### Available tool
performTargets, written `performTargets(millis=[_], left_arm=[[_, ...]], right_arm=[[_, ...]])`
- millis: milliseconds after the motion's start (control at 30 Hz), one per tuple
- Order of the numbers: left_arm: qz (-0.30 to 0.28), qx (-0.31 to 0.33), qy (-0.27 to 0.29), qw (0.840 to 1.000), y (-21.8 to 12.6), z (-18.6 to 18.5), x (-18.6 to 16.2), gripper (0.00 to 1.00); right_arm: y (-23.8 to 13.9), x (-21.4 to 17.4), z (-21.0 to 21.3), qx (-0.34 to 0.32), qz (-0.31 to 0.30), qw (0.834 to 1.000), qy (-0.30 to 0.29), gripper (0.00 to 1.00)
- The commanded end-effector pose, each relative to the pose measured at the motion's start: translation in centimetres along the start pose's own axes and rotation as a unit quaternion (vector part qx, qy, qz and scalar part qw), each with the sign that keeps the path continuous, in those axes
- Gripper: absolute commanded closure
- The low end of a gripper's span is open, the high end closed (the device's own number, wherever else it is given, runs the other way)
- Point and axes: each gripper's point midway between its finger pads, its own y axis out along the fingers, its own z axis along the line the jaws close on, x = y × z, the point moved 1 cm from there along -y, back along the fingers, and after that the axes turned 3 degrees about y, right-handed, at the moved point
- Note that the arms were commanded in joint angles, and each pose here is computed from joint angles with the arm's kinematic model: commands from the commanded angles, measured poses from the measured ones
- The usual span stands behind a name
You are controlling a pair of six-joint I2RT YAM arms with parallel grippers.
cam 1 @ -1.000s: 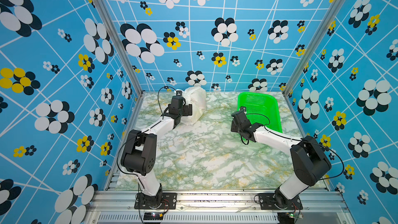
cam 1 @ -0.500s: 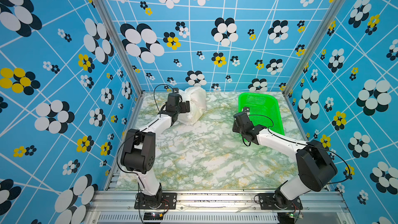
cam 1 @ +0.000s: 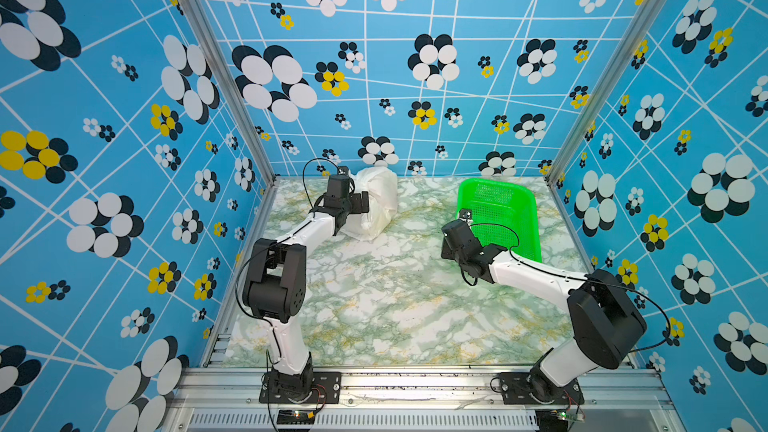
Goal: Untie the knot of the plastic bag and take out the fruit
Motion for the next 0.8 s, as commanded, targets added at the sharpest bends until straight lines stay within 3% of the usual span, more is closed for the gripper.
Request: performTargets(millis=[0, 300, 633, 767], left_arm=[[0.015, 0.001, -0.004, 1.0, 0.6, 0.4, -0.2, 0.01], [0.026, -0.006, -0.006, 1.0, 1.4, 0.1, -0.7, 0.01], [0.024, -0.009, -0.01, 1.0, 0.9, 0.1, -0.9, 0.0], [0.021, -0.007, -0.009, 1.0, 0.7, 0.1, -0.6, 0.06]], right_arm=[[0.0, -0.6, 0.3, -0.003, 0.0, 1.0, -0.004, 0.75], [-1.9, -2.5, 0.9, 0.027, 0.004, 0.999, -0.023, 0.87], [-4.2, -4.8, -0.7, 0.035, 0.0, 0.999, -0.027, 0.89], [-4.8, -4.9, -2.0, 0.021, -0.008, 0.999, -0.023, 0.83]])
